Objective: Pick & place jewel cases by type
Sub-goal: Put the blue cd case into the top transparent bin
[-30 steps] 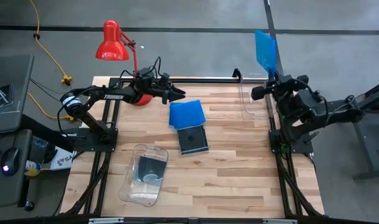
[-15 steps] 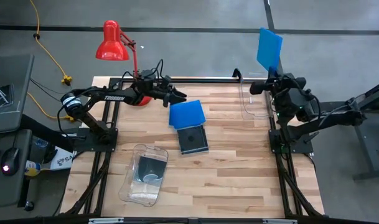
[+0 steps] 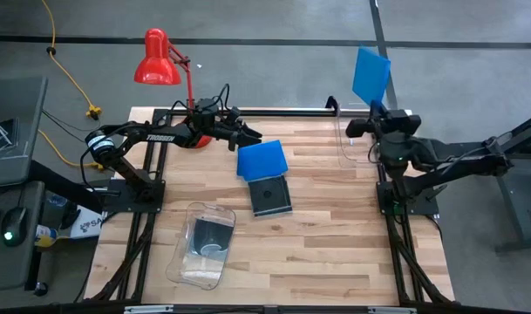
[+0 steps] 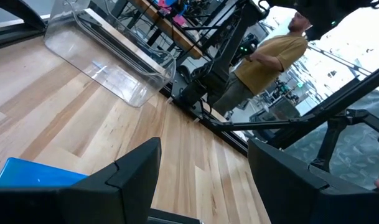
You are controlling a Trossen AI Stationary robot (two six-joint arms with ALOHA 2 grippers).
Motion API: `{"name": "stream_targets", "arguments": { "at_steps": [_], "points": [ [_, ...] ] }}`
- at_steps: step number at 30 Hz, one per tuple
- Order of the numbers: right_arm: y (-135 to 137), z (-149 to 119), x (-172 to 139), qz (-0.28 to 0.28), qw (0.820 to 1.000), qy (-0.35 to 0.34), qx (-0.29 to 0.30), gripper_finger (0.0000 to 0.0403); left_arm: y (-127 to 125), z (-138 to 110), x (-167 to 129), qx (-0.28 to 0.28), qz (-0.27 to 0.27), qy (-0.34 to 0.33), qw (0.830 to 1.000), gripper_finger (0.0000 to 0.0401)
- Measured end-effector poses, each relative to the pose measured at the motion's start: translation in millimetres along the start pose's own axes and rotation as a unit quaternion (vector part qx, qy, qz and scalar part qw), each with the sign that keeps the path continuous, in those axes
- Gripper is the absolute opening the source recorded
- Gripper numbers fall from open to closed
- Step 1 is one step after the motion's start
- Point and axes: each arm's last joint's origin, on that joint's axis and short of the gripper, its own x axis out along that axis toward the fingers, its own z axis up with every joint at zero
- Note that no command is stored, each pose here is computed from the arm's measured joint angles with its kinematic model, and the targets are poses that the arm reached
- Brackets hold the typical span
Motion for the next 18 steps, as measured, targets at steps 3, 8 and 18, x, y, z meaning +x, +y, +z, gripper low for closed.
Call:
{"name": "stream_targets", "arguments": {
  "at_steps": [3, 8, 18],
  "points": [
    [-2.8, -7.3, 0.0, 0.007, 1.000, 0.005, 0.004, 0.0022, 0.0, 0.0, 0.0, -0.001, 0.000, 0.000, 1.000, 0.0239],
    [-8.2, -17.2, 4.1, 0.017, 0.999, 0.028, 0.015, 0.0019, 0.1, -0.1, 0.0, -0.001, 0.000, 0.000, 1.000, 0.0239],
    [-24.4, -51.8, 30.2, -0.010, 0.979, 0.204, -0.021, 0.0019, 0.2, -0.1, -0.1, 0.001, 0.000, 0.000, 1.000, 0.0239]
  ]
}}
